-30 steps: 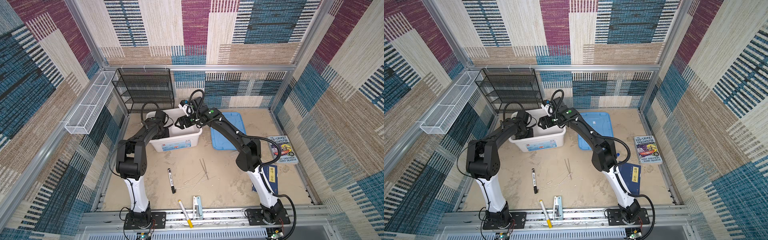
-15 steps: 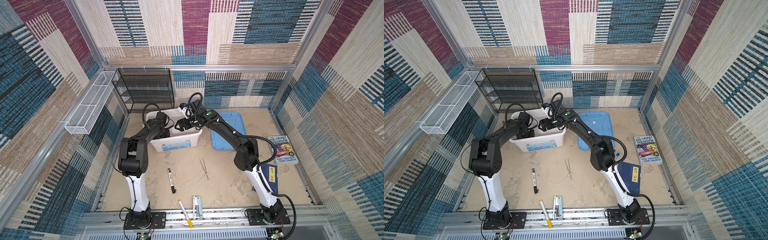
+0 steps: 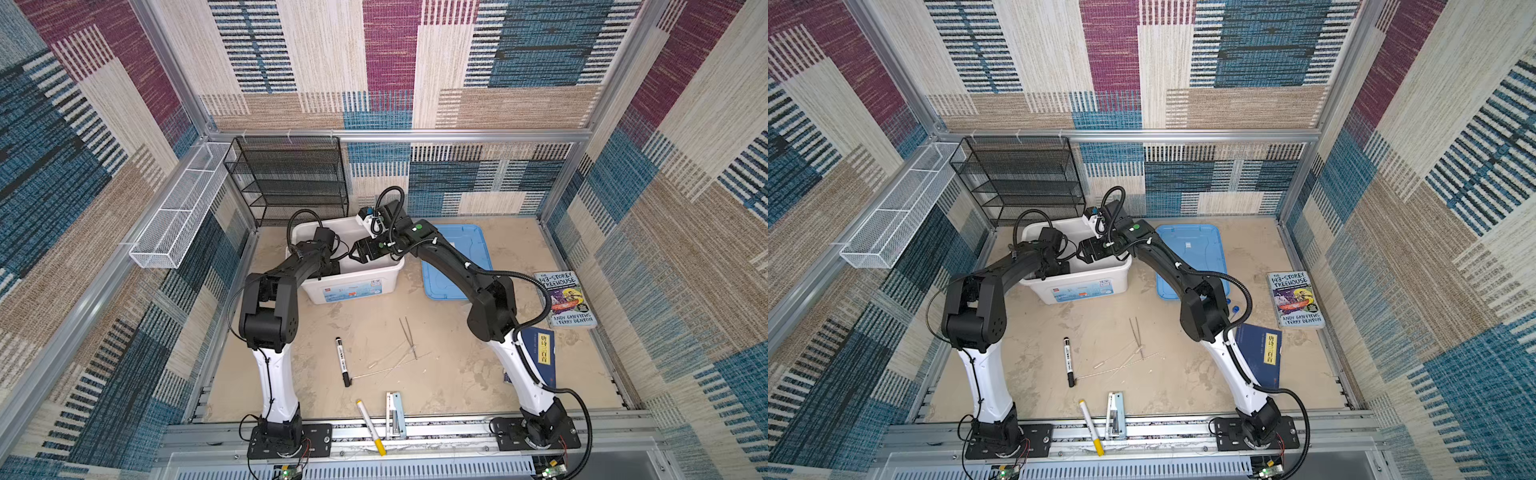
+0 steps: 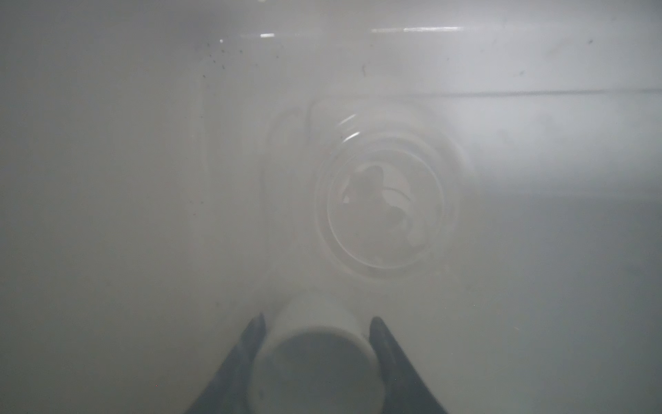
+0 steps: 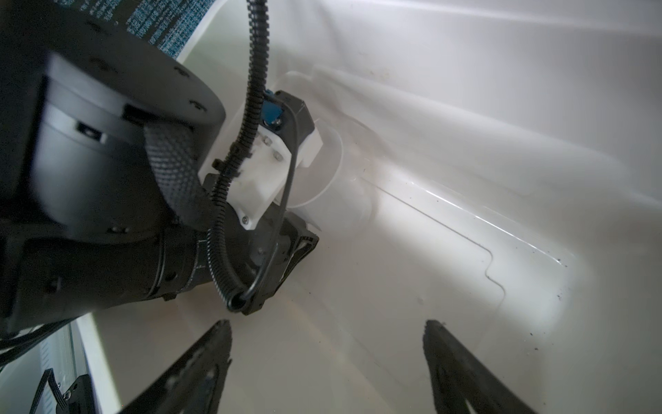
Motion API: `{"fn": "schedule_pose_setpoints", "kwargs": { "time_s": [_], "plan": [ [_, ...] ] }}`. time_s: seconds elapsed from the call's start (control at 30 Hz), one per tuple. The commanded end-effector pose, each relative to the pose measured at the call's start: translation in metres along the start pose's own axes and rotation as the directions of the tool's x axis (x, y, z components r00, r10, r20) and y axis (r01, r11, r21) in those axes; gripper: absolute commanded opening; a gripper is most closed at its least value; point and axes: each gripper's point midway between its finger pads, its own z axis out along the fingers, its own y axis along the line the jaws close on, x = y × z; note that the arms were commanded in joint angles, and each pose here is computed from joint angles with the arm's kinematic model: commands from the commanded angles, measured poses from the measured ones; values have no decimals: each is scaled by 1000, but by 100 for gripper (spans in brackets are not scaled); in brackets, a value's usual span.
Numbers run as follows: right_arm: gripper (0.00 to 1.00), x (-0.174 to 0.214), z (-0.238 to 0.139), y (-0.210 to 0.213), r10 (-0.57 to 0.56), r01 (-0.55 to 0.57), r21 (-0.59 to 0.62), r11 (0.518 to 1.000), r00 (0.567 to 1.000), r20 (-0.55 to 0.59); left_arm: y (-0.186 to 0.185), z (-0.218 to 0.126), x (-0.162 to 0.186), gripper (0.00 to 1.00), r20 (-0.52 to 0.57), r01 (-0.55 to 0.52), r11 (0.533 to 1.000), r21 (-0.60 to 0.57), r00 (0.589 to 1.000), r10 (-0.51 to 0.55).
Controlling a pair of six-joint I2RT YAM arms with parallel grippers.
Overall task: Organize the chemistry lab equipment
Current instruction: 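Lower the white cup into the bin and open the left gripper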
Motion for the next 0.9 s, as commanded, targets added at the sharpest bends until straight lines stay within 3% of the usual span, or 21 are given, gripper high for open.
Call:
{"fn": "schedule_pose_setpoints", "kwargs": {
  "time_s": [0.0, 0.13, 0.47, 0.87],
  "plan": [
    [86, -6, 1, 0, -22, 22, 6, 1000, 999, 26, -4, 10, 8, 43, -37, 4, 1000, 21, 999, -3],
    [86, -7, 0, -1, -27, 26, 13, 1000, 999, 26, -2, 6, 6, 52, -28, 4, 1000, 15, 1000, -4],
    [86, -14, -8, 0, -41, 40, 31, 999, 998, 44, -5, 4, 5, 54, -34, 10, 1000, 25, 999, -10],
    [87, -37, -39, 11, -60, 54, 54, 997, 992, 110, -8, -55, -21, 72, 94, 21, 997, 76, 995, -28]
  ]
}}
